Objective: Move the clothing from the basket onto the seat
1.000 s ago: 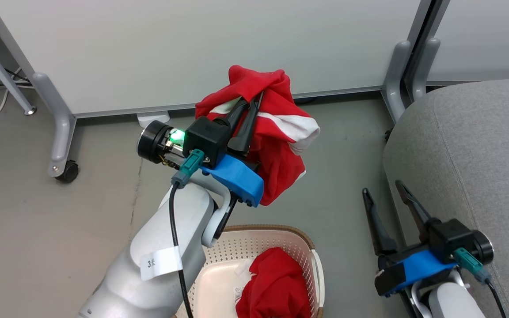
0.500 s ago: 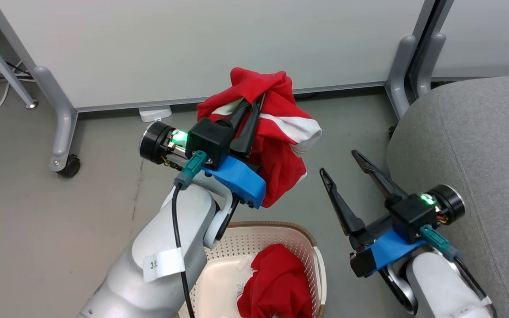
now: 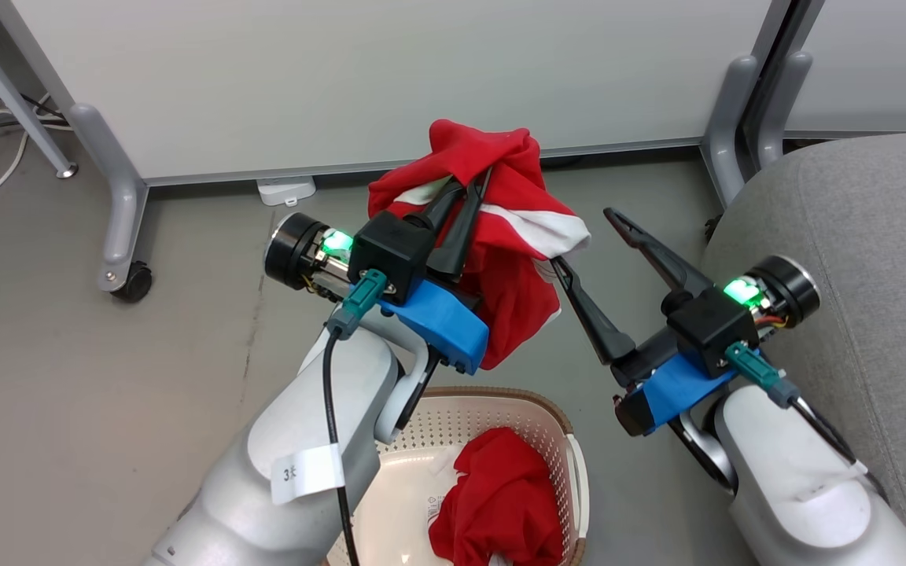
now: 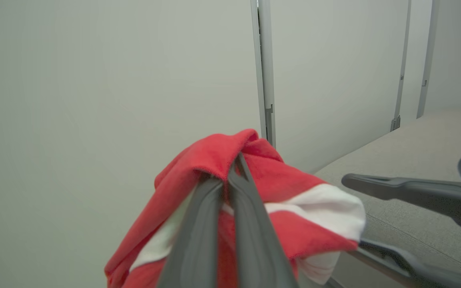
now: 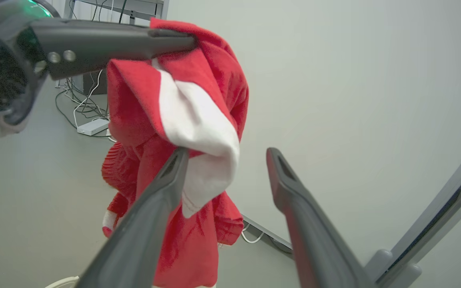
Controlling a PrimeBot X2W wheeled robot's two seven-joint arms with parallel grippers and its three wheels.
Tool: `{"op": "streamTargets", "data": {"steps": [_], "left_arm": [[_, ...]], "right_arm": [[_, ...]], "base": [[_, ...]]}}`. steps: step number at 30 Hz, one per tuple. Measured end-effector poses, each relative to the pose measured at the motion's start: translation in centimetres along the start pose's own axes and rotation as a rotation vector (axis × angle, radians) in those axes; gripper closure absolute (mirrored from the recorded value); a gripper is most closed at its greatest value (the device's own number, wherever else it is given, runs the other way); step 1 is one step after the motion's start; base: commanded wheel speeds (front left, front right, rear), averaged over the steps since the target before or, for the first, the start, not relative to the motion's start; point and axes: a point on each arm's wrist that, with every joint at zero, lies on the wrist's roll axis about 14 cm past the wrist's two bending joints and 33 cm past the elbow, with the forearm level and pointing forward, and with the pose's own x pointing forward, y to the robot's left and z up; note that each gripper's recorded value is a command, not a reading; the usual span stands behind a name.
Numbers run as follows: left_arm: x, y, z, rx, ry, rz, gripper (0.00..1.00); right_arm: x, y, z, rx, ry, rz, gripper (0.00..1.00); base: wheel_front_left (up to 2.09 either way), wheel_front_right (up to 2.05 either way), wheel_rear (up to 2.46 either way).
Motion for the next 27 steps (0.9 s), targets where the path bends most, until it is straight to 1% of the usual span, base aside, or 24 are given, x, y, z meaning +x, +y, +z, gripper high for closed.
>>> {"op": "streamTargets", "data": {"steps": [4,7,13,21,22,23,24,25,27], "left_arm": [[0.0,-0.2,-0.4,0.002,0.009,-0.008,1.0],[0.1,-0.3,-0.5,0.002,0.011,-0.012,1.0],[0.1,-0.5,-0.9,0.003,0.021,-0.023,1.0],[0.4,-0.6,-0.9,0.004,0.022,-0.028,1.0],[0.4,-0.6,-1.0,0.003,0.024,-0.029,1.0],[0.4,-0.7,-1.0,0.002,0.025,-0.031,1.0],[0.4,-0.7,-1.1,0.001,0.027,-0.033,1.0],[0.4,-0.8,-1.1,0.001,0.027,-0.035,1.0],[0.4,-0.8,-1.0,0.002,0.026,-0.037,1.0]], "right_arm": [[1.2,-0.5,0.5,-0.023,-0.017,0.012,0.0],[1.7,-0.2,0.6,-0.032,-0.018,0.03,0.0],[2.6,1.1,-0.1,-0.057,0.001,0.088,0.0],[3.5,1.3,-0.8,-0.066,0.022,0.106,0.0],[3.5,1.3,-1.0,-0.064,0.029,0.105,0.24],[3.6,1.2,-1.2,-0.062,0.037,0.105,0.7],[3.6,1.3,-1.4,-0.061,0.042,0.105,0.86],[3.6,1.3,-1.5,-0.056,0.045,0.106,1.0],[3.6,1.4,-1.5,-0.053,0.046,0.108,1.0]], "base": [[0.0,0.0,0.0],[0.0,0.0,0.0],[0.0,0.0,0.0],[0.0,0.0,0.0],[0.0,0.0,0.0],[0.0,0.0,0.0],[0.0,0.0,0.0],[0.0,0.0,0.0],[0.0,0.0,0.0]]}}
